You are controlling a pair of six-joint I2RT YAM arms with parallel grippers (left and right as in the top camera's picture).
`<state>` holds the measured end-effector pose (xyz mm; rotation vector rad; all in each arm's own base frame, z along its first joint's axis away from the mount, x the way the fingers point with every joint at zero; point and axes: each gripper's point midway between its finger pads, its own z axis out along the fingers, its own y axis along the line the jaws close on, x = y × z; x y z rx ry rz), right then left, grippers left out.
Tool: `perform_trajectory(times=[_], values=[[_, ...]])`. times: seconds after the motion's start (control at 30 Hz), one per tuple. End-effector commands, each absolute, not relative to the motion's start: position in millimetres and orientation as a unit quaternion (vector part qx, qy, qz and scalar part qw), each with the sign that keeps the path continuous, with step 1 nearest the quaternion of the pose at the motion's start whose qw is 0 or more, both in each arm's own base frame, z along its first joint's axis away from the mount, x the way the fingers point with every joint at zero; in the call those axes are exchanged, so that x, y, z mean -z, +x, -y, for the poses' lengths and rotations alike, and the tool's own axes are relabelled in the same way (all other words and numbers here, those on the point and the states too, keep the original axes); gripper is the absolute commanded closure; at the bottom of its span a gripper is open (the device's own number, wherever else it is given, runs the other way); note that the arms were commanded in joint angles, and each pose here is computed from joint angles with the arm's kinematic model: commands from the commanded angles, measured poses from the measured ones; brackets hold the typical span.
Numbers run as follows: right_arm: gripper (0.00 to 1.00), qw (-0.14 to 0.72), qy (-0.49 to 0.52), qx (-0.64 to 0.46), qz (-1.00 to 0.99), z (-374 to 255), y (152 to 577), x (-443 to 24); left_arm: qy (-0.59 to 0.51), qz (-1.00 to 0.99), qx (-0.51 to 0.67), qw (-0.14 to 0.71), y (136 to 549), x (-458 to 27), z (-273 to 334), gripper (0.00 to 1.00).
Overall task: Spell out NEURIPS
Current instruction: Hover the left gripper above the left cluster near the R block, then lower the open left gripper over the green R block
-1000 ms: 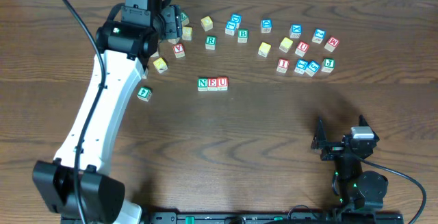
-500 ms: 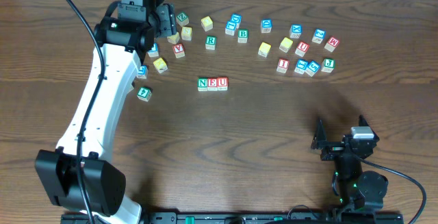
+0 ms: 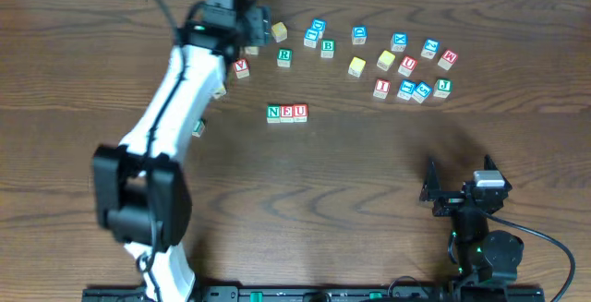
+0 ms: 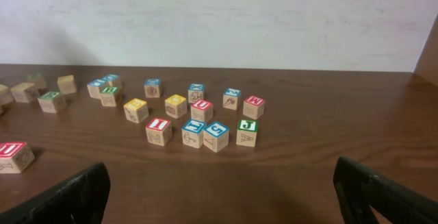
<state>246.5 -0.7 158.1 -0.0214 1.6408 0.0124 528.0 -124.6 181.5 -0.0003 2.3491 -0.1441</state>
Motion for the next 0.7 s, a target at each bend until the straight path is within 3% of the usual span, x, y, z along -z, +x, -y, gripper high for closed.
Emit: perform_trajectory(times=[0.0,0.67], values=[[0.01,0.682,-0.006,-0.009,-0.731,1,246,-158,0.024,-0.921,0.073,0.382,538,-161,159,0.25],[0.01,0.682,-0.006,-0.009,-0.731,1,246,-158,0.044,-0.933,0.069,0.35,556,-62,191,0.25]])
